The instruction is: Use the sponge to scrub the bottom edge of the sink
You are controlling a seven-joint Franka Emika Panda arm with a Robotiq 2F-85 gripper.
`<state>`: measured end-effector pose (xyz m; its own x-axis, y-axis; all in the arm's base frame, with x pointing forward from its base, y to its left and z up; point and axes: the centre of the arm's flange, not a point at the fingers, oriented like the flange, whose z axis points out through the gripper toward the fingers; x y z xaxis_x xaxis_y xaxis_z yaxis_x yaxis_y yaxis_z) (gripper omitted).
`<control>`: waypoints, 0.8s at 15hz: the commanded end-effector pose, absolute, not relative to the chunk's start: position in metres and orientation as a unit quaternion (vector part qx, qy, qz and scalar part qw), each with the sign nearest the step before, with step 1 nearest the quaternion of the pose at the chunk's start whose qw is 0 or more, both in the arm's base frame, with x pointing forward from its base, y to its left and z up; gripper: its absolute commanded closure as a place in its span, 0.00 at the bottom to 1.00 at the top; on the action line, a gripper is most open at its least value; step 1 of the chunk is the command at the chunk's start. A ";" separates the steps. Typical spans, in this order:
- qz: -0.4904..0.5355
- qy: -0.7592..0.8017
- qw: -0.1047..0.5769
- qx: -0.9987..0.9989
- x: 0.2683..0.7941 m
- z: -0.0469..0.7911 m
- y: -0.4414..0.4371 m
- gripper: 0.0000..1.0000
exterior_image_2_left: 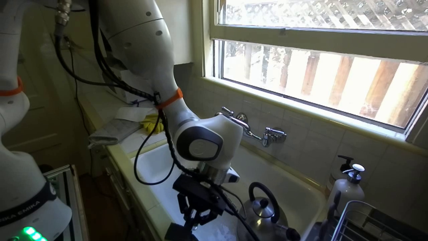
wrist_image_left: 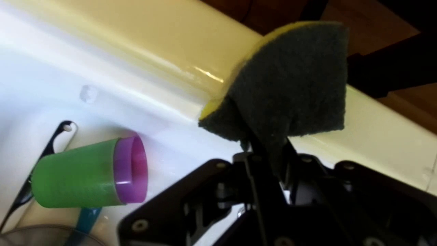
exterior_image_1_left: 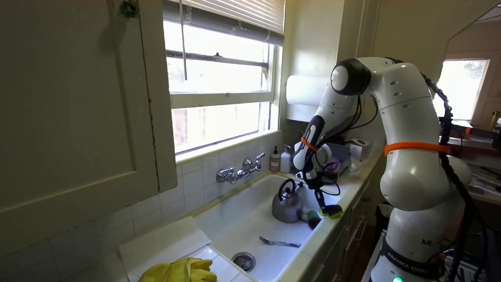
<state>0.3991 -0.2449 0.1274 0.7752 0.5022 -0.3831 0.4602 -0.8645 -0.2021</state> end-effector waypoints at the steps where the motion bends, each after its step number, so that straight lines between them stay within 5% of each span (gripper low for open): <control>1: 0.248 -0.284 0.084 -0.922 0.408 0.132 -0.198 0.97; 12: 0.249 -0.255 0.074 -0.931 0.437 0.123 -0.115 0.97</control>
<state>0.4302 -0.1193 0.1221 0.6855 0.5778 -0.4429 0.4900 -0.8161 -0.3063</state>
